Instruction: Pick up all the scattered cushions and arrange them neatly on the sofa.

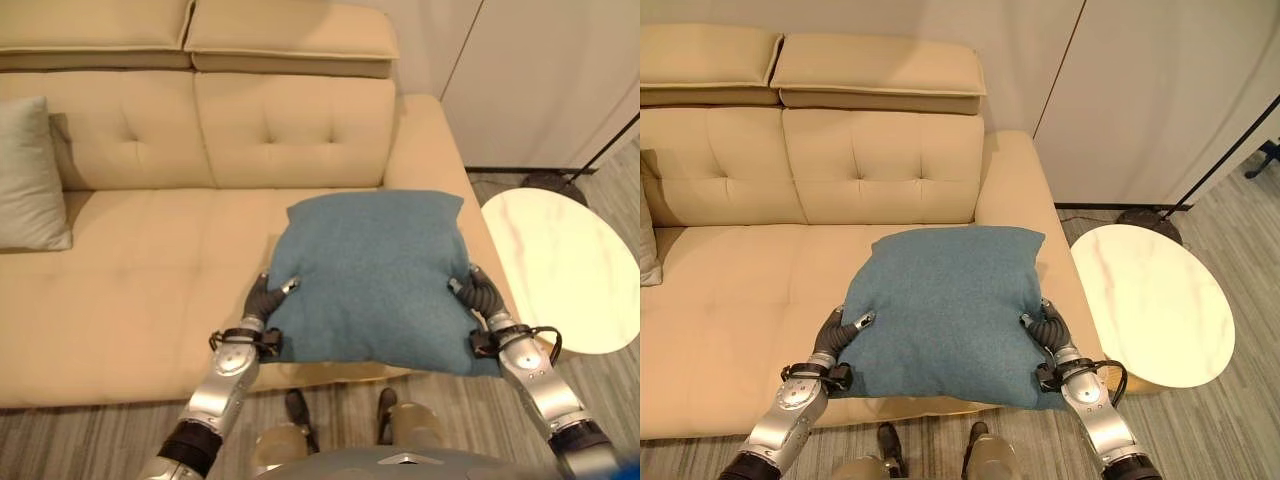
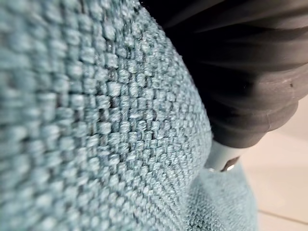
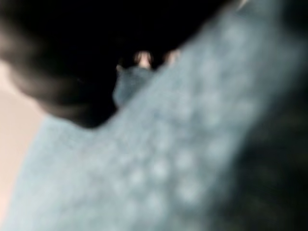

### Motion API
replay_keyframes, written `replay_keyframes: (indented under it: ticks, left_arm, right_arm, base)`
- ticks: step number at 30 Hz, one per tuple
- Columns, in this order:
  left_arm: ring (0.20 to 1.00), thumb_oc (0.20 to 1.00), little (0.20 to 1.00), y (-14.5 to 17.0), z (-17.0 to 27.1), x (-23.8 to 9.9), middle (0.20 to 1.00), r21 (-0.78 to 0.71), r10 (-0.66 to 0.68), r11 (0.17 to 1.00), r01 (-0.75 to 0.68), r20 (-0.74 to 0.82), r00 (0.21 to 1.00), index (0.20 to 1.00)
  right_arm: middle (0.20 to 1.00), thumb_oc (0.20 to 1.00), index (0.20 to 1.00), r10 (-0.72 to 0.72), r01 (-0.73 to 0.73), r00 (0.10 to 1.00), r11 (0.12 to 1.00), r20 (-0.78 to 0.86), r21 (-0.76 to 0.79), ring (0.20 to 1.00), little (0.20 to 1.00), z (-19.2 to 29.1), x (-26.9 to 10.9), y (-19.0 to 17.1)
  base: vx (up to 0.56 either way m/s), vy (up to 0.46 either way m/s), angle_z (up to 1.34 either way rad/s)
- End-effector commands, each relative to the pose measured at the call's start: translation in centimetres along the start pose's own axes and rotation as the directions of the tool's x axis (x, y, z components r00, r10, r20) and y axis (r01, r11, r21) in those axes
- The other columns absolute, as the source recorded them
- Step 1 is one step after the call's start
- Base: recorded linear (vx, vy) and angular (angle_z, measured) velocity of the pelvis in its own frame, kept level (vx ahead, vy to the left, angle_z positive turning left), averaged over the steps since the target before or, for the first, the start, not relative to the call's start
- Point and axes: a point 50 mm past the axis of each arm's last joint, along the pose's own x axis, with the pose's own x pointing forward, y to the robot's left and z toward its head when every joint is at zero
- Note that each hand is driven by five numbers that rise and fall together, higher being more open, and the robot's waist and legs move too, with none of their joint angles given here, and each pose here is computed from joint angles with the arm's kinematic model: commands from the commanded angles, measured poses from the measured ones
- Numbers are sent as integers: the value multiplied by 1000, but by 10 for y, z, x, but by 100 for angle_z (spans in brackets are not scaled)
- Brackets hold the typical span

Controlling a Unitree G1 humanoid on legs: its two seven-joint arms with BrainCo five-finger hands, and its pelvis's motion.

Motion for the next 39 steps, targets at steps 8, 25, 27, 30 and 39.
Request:
replay_keyframes:
  ticks: [8,25,27,30,39]
  left_arm:
    - [200,200,200,-7,57,10,200,-11,-32,999,37,297,954,200]
    - [200,200,200,-10,179,43,200,120,-16,989,-90,681,732,200]
    - [200,200,200,-11,192,46,200,115,-9,988,-104,711,703,200]
    - [200,200,200,-12,209,50,200,115,-8,987,-115,740,673,200]
    - [200,200,200,-34,283,71,200,193,-54,964,-183,816,576,200]
  right_arm:
    - [200,200,200,4,-6,973,1000,231,8,200,200,44,13,-1]
    - [200,200,200,-44,48,837,999,545,7,200,200,145,62,4]
    - [200,200,200,-54,60,823,998,565,8,200,200,157,69,5]
    - [200,200,200,-66,81,804,997,591,0,200,200,174,79,6]
    - [200,200,200,-117,194,712,980,692,-34,200,200,250,105,-1]
  base:
    - [111,-99,39]
    - [-77,-57,16]
    - [-109,-33,22]
    - [-46,-32,20]
    - [-45,-34,9]
